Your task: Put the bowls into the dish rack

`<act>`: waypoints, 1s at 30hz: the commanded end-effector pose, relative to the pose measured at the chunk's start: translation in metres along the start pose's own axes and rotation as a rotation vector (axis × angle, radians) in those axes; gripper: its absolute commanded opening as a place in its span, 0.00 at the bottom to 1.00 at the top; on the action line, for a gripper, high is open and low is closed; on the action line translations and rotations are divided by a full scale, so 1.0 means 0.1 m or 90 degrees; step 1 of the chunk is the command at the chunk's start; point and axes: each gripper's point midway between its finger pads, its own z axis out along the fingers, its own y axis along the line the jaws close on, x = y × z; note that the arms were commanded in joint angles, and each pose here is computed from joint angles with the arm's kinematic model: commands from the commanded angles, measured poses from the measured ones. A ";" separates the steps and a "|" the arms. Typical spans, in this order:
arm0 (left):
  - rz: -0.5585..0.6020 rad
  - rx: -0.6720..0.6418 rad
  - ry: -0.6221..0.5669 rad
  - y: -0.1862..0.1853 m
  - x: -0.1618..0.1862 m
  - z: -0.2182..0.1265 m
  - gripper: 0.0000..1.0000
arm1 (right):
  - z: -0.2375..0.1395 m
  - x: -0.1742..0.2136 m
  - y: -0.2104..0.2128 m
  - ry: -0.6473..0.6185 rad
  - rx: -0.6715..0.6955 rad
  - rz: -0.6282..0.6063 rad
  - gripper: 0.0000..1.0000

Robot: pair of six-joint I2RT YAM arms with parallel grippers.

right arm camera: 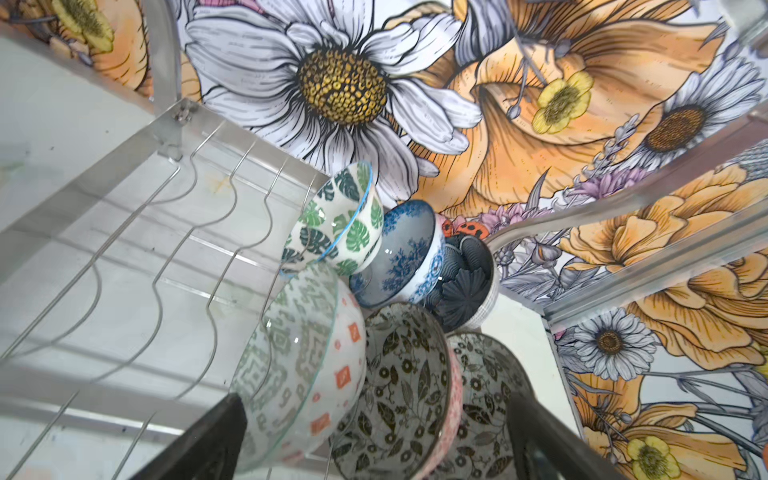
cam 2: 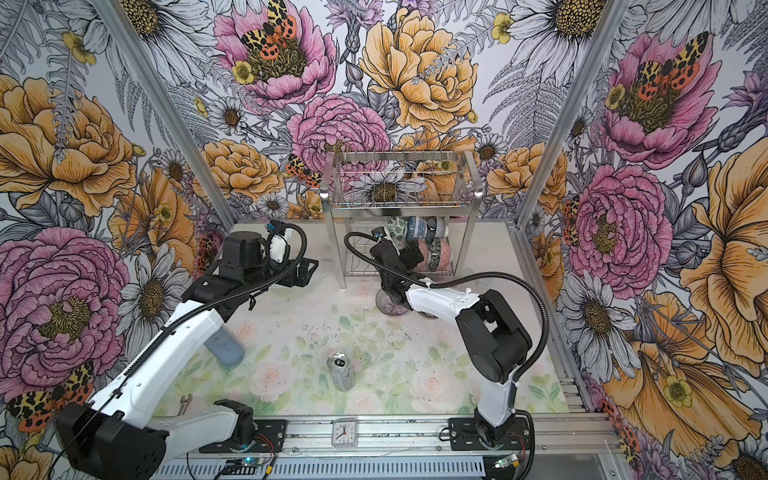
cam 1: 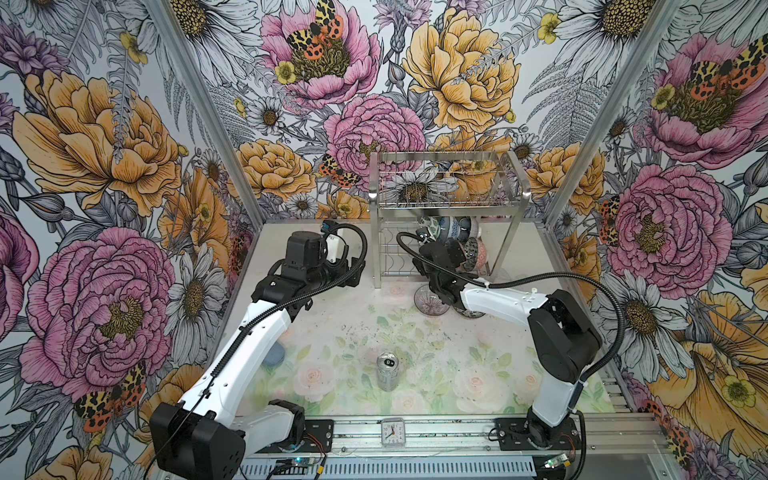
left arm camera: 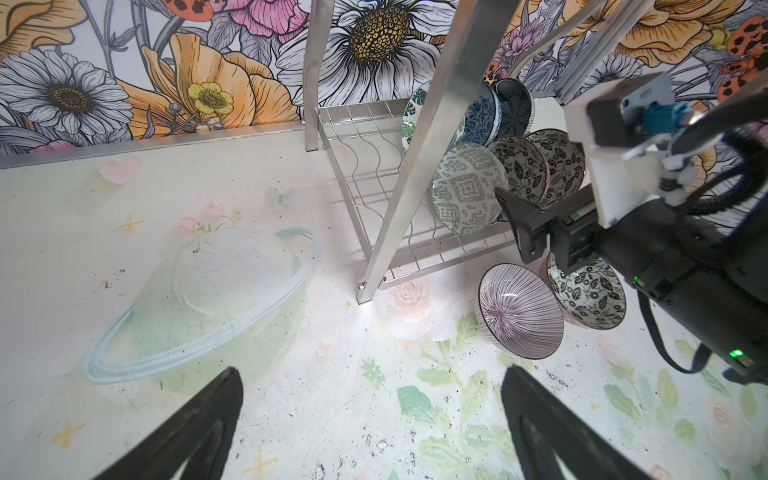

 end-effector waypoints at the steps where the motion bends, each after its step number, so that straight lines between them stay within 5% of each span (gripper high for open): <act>1: 0.033 -0.001 0.016 -0.07 0.09 0.08 0.99 | -0.23 -0.12 0.00 -0.031 -0.052 0.031 1.00; 7: 0.068 0.003 0.025 -0.42 0.07 0.13 0.99 | -0.64 -0.10 -0.19 -0.034 -0.101 0.066 1.00; 15: -0.003 -0.002 0.053 -0.67 0.21 0.29 0.99 | -1.03 0.07 -0.48 -0.002 -0.140 0.138 1.00; 30: -0.127 0.051 0.164 -1.10 1.01 1.02 0.99 | -1.08 0.40 -0.72 0.042 -0.153 0.207 1.00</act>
